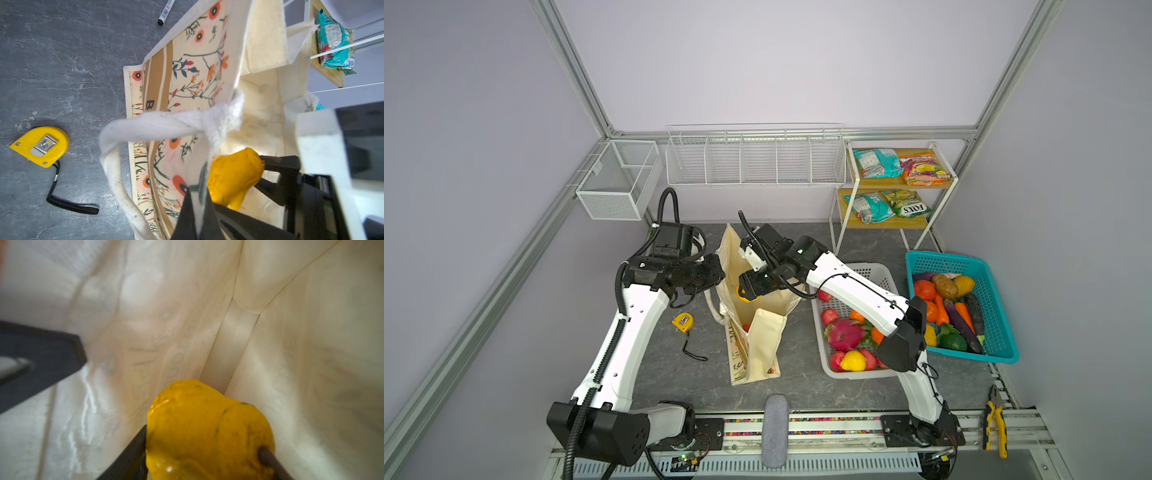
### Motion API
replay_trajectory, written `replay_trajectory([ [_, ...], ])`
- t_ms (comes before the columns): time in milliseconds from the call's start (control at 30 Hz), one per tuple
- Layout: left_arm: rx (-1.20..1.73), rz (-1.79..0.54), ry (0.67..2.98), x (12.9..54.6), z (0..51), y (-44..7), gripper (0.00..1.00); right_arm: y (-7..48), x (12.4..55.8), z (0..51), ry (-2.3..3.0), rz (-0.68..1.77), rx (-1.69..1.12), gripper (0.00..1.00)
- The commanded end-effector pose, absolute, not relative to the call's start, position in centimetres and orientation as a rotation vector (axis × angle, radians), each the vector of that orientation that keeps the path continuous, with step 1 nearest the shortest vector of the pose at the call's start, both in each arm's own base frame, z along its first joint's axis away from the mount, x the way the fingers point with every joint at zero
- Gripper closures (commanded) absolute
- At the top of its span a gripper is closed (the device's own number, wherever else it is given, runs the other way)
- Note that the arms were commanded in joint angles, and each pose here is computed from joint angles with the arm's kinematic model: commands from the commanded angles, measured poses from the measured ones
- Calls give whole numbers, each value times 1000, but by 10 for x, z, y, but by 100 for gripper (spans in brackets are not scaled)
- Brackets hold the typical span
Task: Place the food into the grocery bag and tie it
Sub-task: 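Lift the yellow pear with the right gripper over the open bag, then lower the yellow pear into the bag and open the right gripper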
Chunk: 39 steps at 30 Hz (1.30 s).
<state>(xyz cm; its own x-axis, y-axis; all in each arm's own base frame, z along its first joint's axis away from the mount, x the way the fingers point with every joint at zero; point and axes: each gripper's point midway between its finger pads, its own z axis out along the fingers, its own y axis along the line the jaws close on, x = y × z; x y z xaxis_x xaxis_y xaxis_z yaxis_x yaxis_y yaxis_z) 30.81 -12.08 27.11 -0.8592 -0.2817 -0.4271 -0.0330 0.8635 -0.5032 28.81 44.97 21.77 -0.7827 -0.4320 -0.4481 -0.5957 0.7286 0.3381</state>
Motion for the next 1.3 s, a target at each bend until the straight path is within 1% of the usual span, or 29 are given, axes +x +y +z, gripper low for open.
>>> replay_trajectory([
  [0, -235, -658, 2482, 305, 288, -117, 100, 453, 287, 195, 2632, 683, -831, 47],
  [467, -204, -632, 2481, 307, 291, -115, 100, 451, 292, 155, 2688, 601, -817, 47],
  [967, -191, -615, 2487, 312, 291, -111, 100, 445, 297, 93, 2794, 436, -813, 47],
  [1100, -195, -611, 2491, 311, 289, -108, 100, 439, 296, 78, 2827, 386, -812, 46],
  [1267, -193, -616, 2498, 309, 285, -105, 100, 436, 298, 71, 2846, 354, -790, 41],
])
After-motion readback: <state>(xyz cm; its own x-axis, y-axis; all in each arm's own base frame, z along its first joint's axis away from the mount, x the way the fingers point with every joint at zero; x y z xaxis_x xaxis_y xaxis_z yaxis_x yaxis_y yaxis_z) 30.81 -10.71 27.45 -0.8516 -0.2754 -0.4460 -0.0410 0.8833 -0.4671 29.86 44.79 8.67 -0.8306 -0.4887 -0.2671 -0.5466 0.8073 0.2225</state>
